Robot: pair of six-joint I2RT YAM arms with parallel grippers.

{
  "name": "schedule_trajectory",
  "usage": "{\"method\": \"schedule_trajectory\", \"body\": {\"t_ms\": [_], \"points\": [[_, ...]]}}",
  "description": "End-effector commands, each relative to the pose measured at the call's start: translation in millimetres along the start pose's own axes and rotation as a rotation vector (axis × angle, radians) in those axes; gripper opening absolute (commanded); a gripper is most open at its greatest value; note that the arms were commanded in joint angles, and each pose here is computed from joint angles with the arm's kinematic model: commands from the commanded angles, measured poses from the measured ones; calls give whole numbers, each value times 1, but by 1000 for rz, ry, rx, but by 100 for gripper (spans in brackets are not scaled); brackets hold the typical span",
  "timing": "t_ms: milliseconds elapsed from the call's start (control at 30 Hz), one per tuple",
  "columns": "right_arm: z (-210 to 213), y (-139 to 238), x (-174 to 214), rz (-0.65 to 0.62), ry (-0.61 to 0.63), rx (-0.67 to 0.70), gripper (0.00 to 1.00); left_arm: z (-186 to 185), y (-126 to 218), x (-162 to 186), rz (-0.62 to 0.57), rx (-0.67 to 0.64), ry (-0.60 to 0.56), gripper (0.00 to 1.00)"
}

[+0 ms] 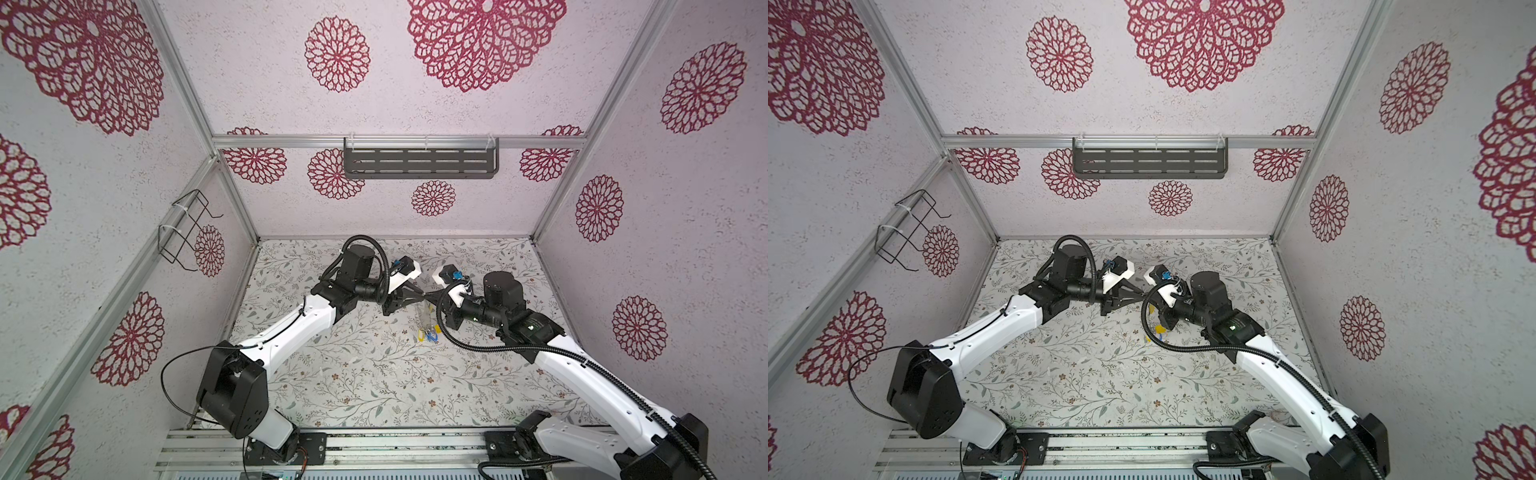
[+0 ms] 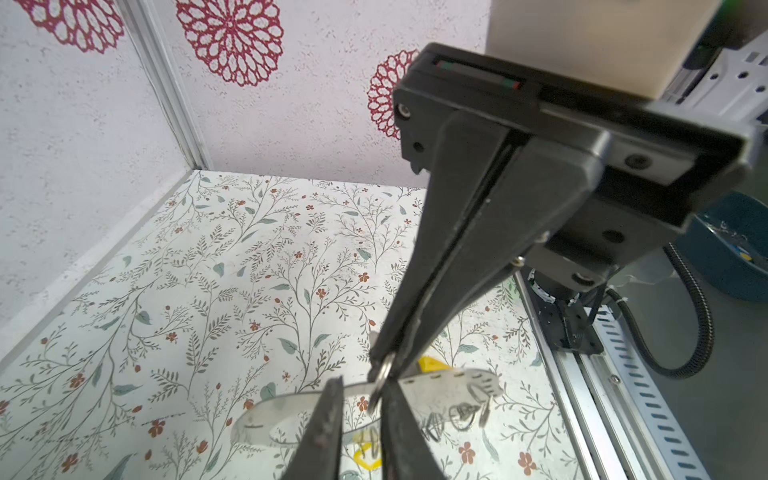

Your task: Remove the keys from the keyring

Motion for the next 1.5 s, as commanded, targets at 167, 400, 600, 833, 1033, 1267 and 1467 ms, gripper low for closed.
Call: {"method": "schedule_trajectory", "body": {"t_ms": [167,400,600,833,1033,1267,1467], "points": [[6,1,-10,-53,7,-39,0,7,-6,-8,-36,34,-5,1],[-1,3,-10,-119,-65,38,29,11,-8,-8,-17,-36,58,0],[-27,20,-28,-140,-283,207,62,29,-13,8,-47,-117,256,0],[-47,29,-44,-147,-429,96,58,53,-8,-1,-83,-51,332,0],[-67,6,-46,-128,-522,55,52,78,11,-21,-152,-118,367,0],[-79,-14,-38,-198,-476,8,54,89,19,-35,-252,-121,398,0],[-74,-19,-46,-178,-469,-41,53,95,25,-52,-384,-33,461,0]]}}
Point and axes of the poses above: each gripper's point midway between its finger pads, its own y axis back along the fingers, its own z axis along the line the jaws close on, x = y × z, the point moved 8 cm from there along y, back along the fingers, and after that the axes turned 15 degrees about -y, right-handed, at the moved point
